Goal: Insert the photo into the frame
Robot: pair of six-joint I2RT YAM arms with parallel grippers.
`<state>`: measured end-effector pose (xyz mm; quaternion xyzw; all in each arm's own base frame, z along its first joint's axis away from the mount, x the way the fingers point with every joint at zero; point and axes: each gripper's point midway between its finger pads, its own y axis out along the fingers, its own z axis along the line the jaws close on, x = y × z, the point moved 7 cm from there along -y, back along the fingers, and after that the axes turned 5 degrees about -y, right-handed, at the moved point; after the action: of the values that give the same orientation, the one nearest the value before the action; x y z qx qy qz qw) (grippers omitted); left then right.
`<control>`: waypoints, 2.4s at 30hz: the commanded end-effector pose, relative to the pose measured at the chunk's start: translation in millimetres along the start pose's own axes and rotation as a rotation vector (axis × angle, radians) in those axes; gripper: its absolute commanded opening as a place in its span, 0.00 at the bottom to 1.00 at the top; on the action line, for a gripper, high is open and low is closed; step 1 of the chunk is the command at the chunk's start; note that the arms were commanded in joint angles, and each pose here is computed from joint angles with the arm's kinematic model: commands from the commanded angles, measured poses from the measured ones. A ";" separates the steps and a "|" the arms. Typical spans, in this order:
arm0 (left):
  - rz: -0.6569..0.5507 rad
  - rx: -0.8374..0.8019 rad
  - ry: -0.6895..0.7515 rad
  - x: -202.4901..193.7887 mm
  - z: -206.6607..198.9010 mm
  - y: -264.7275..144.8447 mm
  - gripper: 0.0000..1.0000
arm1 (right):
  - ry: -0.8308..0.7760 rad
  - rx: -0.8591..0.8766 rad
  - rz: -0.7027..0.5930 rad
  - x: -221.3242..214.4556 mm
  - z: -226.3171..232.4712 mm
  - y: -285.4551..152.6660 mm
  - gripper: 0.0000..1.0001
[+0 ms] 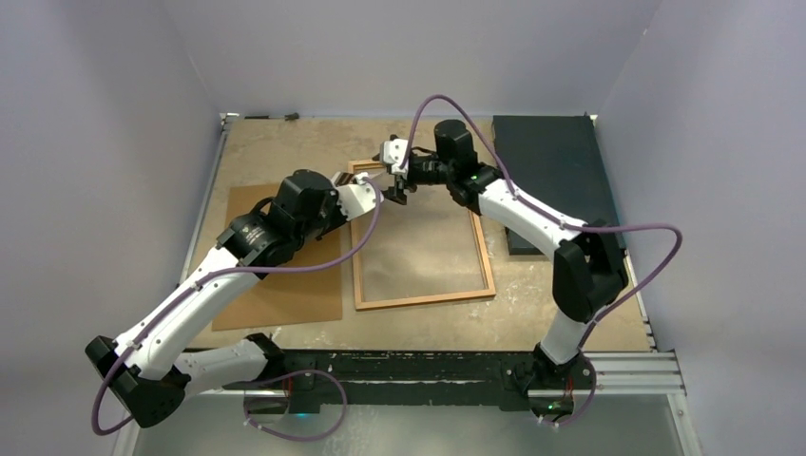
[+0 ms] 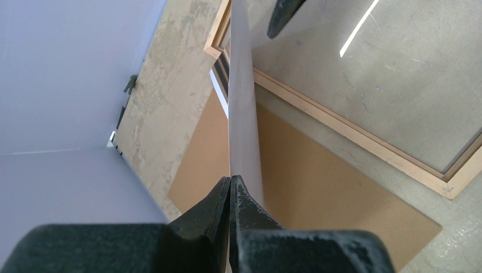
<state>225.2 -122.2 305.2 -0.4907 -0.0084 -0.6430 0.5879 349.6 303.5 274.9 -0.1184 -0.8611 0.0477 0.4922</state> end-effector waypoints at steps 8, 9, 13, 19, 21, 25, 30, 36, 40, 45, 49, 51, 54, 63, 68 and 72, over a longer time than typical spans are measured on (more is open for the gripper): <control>-0.026 0.015 0.012 -2.4 3.1 -10.9 0.00 | -0.025 0.086 -0.102 -10.7 2.7 33.5 0.72; -0.025 0.012 0.012 -3.0 2.9 -11.4 0.00 | -0.035 0.068 -0.102 -10.8 1.6 35.2 0.71; -0.016 0.004 0.015 -5.9 0.8 -10.5 0.00 | -0.051 0.038 -0.113 -9.4 2.4 36.4 0.67; -0.017 0.005 0.011 -5.4 0.2 -7.9 0.00 | -0.008 0.109 -0.088 -18.0 8.0 45.2 0.11; -0.023 0.018 0.009 -4.1 2.3 -9.2 0.00 | 0.003 0.116 -0.078 -18.6 8.0 45.6 0.00; -0.034 0.112 -0.008 2.0 15.9 -15.2 0.11 | 0.022 0.110 -0.079 -10.1 4.9 43.2 0.00; -0.117 0.435 -0.117 22.8 60.5 -44.4 0.80 | 0.063 0.075 -0.134 27.4 2.6 31.2 0.00; -0.420 0.932 -0.351 51.2 128.1 -139.3 0.89 | 0.147 0.070 -0.230 101.4 15.8 19.7 0.00; -0.498 1.073 -0.490 56.6 152.2 -182.4 0.91 | 0.262 0.076 -0.311 148.4 28.6 18.5 0.00; -0.580 1.141 -0.557 68.1 170.7 -220.6 0.94 | 0.618 0.034 -0.266 170.0 18.2 14.7 0.00; -0.481 1.156 -0.546 76.0 175.4 -209.5 0.99 | 0.884 -0.067 -0.150 136.2 7.3 10.4 0.00; -0.387 1.118 -0.517 76.2 169.7 -185.2 1.00 | 1.006 -0.157 -0.073 104.7 5.5 5.2 0.00; -0.257 0.982 -0.458 72.5 154.4 -142.4 1.00 | 1.188 -0.269 0.003 51.3 7.0 -13.2 0.00; 0.069 0.670 -0.448 27.4 157.0 -30.2 1.00 | 1.348 -0.640 0.118 -41.2 25.8 -61.1 0.00; 0.088 0.598 -0.471 9.9 146.2 -5.9 1.00 | 1.393 -0.781 0.125 -61.4 43.3 -79.5 0.00; 0.116 0.549 -0.486 -1.5 137.4 7.5 1.00 | 1.400 -0.894 0.100 -69.6 55.9 -95.1 0.00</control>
<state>322.5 -41.5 373.5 -0.4176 -0.2749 -0.4461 0.7423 314.6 209.9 189.8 -0.3595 -0.2797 -0.2713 0.8479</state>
